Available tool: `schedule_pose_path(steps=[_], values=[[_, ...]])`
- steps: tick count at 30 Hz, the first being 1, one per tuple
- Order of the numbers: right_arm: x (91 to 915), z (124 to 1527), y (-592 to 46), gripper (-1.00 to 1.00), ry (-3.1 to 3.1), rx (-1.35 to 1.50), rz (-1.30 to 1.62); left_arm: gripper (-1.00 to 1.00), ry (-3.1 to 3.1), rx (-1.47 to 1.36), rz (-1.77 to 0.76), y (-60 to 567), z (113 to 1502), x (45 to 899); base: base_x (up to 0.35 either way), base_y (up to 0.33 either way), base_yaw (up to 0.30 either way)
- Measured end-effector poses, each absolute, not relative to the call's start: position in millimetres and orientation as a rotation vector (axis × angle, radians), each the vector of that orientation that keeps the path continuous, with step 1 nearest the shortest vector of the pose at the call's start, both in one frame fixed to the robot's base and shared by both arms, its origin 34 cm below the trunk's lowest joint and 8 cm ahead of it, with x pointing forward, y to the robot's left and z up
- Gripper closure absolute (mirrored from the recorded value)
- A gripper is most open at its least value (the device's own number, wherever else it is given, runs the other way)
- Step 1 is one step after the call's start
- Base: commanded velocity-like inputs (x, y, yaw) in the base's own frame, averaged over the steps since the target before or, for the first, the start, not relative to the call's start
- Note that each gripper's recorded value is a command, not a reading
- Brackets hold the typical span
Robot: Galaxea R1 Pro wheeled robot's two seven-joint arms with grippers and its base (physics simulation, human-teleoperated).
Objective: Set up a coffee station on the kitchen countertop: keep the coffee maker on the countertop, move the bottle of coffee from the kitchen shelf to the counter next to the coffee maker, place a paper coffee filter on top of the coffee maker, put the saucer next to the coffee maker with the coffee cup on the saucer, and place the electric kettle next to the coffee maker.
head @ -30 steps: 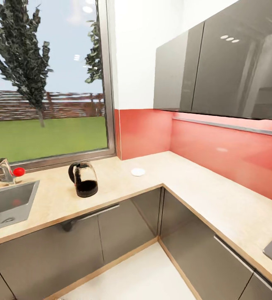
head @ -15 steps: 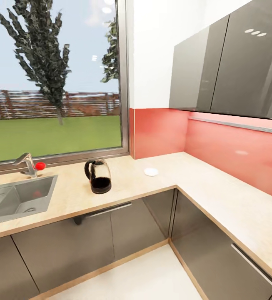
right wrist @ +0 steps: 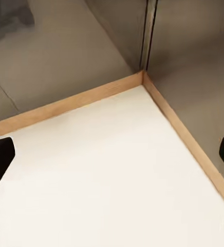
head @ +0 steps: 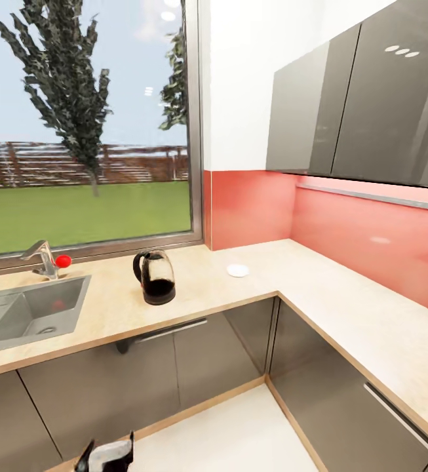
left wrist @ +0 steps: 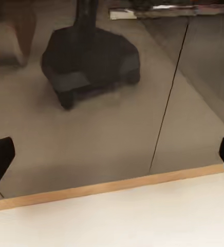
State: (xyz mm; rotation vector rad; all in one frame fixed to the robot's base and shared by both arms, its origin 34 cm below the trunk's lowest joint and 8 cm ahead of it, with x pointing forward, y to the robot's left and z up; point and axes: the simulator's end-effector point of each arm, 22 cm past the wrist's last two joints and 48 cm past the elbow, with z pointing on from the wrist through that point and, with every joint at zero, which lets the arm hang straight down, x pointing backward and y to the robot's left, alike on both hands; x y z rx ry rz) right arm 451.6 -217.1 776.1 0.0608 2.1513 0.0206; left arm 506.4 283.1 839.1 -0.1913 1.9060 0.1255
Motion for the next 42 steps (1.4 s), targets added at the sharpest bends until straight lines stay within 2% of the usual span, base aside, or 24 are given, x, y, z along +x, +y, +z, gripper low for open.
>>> schedule_pose_path(steps=[4,7,17,22,27,42], values=[[512.0,837.7,-206.3,-1.0,1.973,0.081,0.05,-1.0,1.732,-0.216,0.067,260.6,912.5,558.4,0.0,0.0,0.0],[592.8,929.8,-195.5,-1.0,1.758,0.099,0.081,-1.0,1.562,-0.177,-0.029,225.7,1015.8,630.6,0.0,0.0,0.0],[707.6,1095.4,-197.0,-1.0,1.459,0.106,0.092,-1.0,1.572,-0.2,-0.155,207.4,1133.2,727.3,0.0,0.0,0.0],[771.2,1164.6,-217.6,-1.0,1.536,0.148,0.003,-1.0,1.636,-0.153,-0.181,196.4,1191.4,766.9,0.0,0.0,0.0],[798.9,1206.2,-223.3,-1.0,1.61,0.126,-0.029,-1.0,1.765,-0.101,-0.191,186.8,1218.0,785.9,0.0,0.0,0.0],[801.1,1204.2,-237.0,-1.0,1.658,0.105,-0.065,-1.0,1.919,-0.059,-0.202,178.5,1206.2,785.1,0.0,0.0,0.0]])
